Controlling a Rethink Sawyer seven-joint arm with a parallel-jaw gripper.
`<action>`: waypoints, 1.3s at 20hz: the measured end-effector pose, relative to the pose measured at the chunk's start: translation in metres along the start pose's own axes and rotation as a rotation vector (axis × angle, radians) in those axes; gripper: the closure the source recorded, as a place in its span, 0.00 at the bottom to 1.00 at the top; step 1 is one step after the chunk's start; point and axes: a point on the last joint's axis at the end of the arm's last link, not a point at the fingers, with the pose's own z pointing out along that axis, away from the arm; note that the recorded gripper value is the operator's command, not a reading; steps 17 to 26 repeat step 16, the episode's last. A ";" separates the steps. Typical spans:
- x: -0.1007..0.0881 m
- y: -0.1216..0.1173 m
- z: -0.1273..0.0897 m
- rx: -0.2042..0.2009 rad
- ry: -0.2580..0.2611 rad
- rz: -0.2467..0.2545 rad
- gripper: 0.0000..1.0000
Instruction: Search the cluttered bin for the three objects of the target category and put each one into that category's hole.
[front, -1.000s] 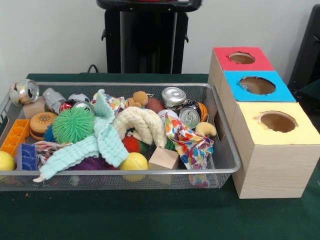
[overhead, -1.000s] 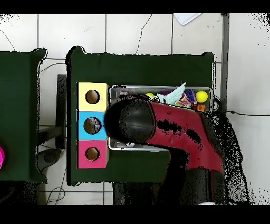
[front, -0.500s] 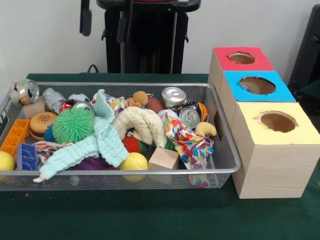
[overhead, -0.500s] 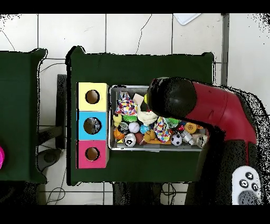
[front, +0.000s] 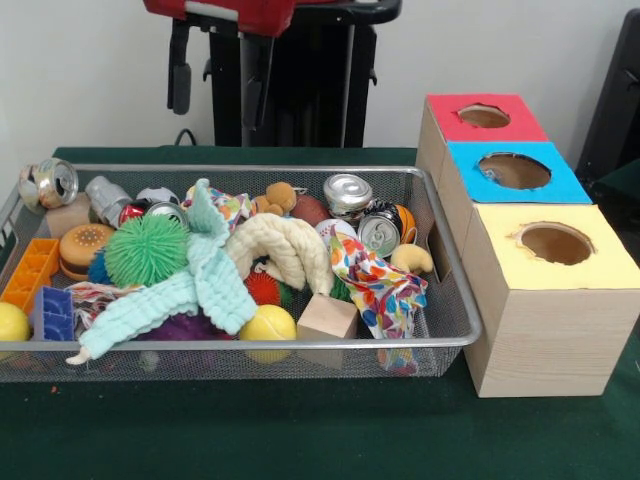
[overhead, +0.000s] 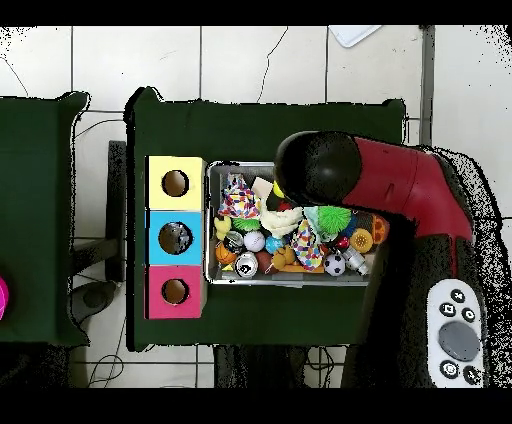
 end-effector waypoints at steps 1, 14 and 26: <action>-0.001 0.001 0.000 -0.002 0.002 -0.002 0.00; -0.025 -0.009 -0.016 -0.039 -0.041 0.013 0.00; -0.030 -0.012 -0.020 -0.040 -0.050 0.017 0.00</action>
